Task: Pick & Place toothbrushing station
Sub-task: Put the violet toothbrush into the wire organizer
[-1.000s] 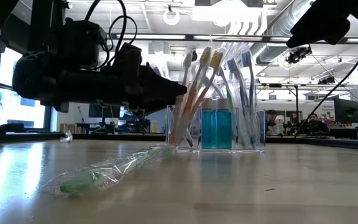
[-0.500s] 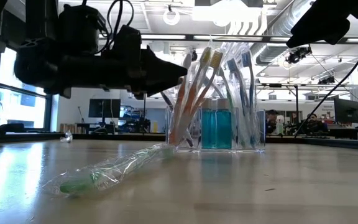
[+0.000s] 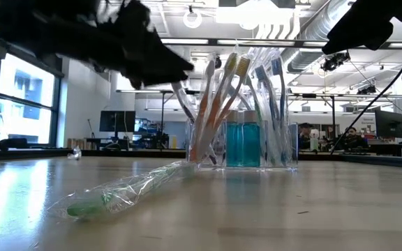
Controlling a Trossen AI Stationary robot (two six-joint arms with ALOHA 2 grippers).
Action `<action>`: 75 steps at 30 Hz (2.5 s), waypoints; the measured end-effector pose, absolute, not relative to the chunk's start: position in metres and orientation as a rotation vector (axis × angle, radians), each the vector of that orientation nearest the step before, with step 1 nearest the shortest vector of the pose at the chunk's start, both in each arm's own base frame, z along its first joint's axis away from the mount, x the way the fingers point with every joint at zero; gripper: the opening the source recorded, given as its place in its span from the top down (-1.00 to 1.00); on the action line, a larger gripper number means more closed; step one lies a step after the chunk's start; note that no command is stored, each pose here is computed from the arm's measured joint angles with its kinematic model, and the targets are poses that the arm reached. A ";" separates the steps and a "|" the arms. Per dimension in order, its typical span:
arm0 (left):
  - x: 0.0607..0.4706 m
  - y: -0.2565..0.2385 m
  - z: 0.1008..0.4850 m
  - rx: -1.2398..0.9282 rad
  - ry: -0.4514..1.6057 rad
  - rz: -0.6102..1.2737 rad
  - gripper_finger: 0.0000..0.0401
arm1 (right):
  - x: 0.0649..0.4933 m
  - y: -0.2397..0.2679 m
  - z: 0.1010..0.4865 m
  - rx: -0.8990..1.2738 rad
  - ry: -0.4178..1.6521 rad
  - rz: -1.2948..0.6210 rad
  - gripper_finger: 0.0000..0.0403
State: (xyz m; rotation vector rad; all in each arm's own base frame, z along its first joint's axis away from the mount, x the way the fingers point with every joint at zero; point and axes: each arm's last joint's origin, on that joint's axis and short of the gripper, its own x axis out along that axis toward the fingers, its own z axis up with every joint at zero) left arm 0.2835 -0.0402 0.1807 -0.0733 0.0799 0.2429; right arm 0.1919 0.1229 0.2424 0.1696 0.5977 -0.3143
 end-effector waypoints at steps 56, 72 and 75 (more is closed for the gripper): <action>0.206 0.155 0.226 -1.235 1.044 1.401 -0.17 | 0.189 0.121 0.223 0.146 0.604 -0.304 0.13; 0.195 0.187 0.205 -1.367 1.073 1.568 -0.17 | 0.186 0.119 0.209 0.142 0.620 -0.297 0.13; 0.190 0.186 0.205 -1.373 1.112 1.603 -0.17 | 0.185 0.119 0.208 0.147 0.626 -0.292 0.13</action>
